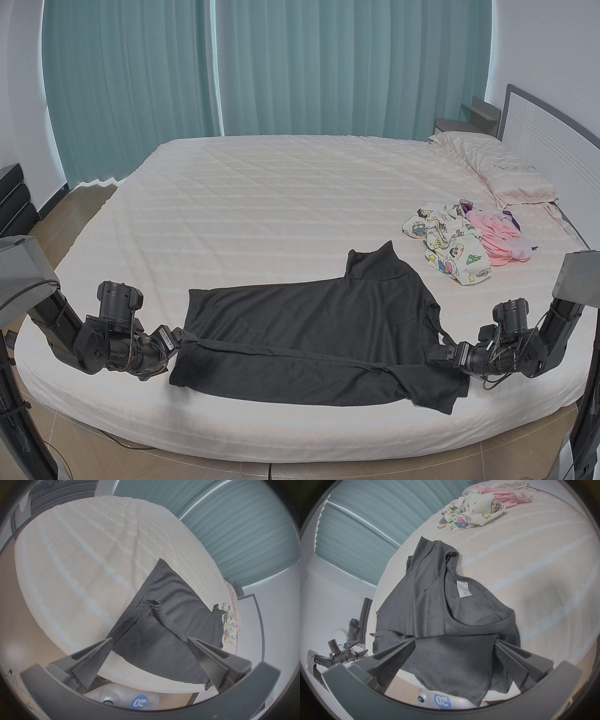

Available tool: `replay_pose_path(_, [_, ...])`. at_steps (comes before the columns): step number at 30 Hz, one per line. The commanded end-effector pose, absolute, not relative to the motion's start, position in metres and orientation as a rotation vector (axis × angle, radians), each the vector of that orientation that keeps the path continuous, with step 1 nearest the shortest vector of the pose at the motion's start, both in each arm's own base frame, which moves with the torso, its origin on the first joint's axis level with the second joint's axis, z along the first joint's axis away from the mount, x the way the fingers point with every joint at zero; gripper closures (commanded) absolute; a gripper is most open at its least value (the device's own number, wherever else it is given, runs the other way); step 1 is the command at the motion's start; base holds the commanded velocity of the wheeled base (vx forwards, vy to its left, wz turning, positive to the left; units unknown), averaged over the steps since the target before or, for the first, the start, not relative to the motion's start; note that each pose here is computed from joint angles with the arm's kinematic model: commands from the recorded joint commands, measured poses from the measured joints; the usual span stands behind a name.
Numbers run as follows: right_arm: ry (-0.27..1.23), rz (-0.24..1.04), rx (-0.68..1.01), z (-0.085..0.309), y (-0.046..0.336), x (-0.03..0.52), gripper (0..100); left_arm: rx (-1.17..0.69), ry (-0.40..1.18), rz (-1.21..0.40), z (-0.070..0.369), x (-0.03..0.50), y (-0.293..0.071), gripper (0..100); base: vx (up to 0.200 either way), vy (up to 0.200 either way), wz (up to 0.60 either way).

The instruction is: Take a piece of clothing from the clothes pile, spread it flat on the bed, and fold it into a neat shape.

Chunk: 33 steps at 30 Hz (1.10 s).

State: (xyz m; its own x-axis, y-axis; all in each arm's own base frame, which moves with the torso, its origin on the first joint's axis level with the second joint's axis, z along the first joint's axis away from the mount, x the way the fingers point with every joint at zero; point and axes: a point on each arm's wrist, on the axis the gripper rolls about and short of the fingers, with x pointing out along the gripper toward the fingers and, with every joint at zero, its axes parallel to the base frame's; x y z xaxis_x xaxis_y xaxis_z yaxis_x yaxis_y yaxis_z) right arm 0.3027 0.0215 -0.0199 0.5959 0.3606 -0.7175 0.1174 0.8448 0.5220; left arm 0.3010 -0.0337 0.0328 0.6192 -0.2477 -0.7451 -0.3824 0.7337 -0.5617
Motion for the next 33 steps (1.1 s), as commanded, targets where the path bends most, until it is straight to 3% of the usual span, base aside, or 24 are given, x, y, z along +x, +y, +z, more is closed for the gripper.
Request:
replay_pose_path(1, [0.951, 0.141, 0.567, -0.032, 0.022, 0.306, 0, -0.772, 0.927, 0.089, 0.032, 0.301, -0.034, 0, 0.0, 0.0, 0.0])
replay_pose_path(6, [0.948, 0.134, 0.569, -0.033, 0.02, 0.307, 0, -0.774, 0.928, 0.09, 0.031, 0.301, -0.034, 0, 0.0, 0.0, 0.0])
replay_pose_path(7, [0.953, 0.13, 0.57, -0.035, 0.019, 0.307, 100, -0.784, 0.927, 0.094, 0.032, 0.301, -0.034, 0, 0.0, 0.0, 0.0])
replay_pose_path(19, [0.908, 0.126, 0.587, -0.022, 0.014, 0.306, 100, -0.797, 0.906, 0.101, 0.035, 0.306, -0.033, 0, 0.0, 0.0, 0.0])
replay_pose_path(33, [0.837, 0.129, 0.594, -0.005, 0.008, 0.308, 100, -0.765, 0.852, 0.119, 0.022, 0.35, -0.037, 0, 0.0, 0.0, 0.0])
